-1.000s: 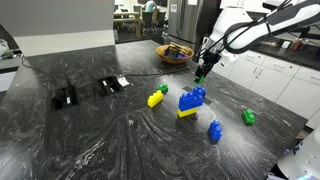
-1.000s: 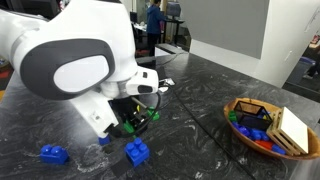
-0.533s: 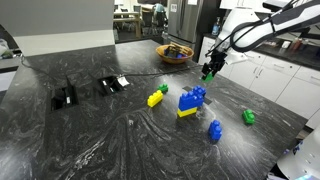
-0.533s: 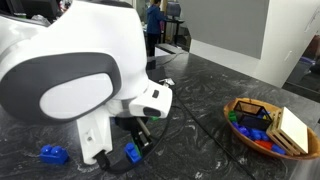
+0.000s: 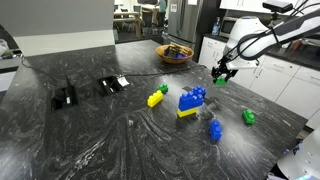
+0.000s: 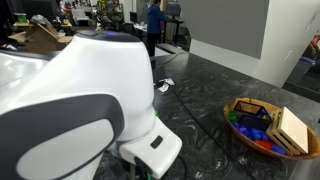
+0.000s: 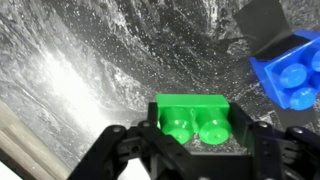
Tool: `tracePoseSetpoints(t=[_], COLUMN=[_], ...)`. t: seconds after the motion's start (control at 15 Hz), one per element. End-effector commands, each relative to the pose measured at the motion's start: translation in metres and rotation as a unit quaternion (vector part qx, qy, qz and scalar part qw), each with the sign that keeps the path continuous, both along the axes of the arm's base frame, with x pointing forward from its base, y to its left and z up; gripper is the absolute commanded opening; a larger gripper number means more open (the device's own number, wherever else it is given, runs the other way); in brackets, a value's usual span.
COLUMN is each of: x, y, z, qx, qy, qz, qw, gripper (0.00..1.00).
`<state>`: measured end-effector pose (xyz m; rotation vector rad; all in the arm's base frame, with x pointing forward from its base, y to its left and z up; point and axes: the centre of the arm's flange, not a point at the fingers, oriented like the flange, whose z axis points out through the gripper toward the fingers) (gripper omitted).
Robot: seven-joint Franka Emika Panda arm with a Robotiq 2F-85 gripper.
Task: Remove the green block from the blue one and put it on the table, move the building block tower slightly to the right, and then move the blue block backwards
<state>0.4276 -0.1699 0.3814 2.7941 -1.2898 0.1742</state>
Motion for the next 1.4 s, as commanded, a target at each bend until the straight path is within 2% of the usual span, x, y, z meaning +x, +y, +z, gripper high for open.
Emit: tracePoseSetpoints(t=[0.0,0.33,0.6,0.67,0.73,0.93,1.07,1.33], x=[-0.011,-0.012,-0.014,-0.014,-0.015,-0.015,-0.014,-0.015], y=[0.013,0.036,0.039,0.039,0.04,0.04,0.041,0.042], z=[-0.012,-0.04,-0.049,-0.05,-0.05,-0.049,-0.046,-0.024], qx=[-0.008,-0.003,0.005,0.007,0.012,0.024,0.033,0.026], qy=[0.011,0.036,0.045,0.044,0.041,0.036,0.029,0.016], qz=[-0.063,-0.107,-0.122,-0.123,-0.119,-0.113,-0.107,-0.1], qw=[0.9979,0.9936,0.9915,0.9914,0.9919,0.9926,0.9933,0.9945], gripper=[0.45,0.45,0.45,0.62,0.92,1.0,1.0,1.0])
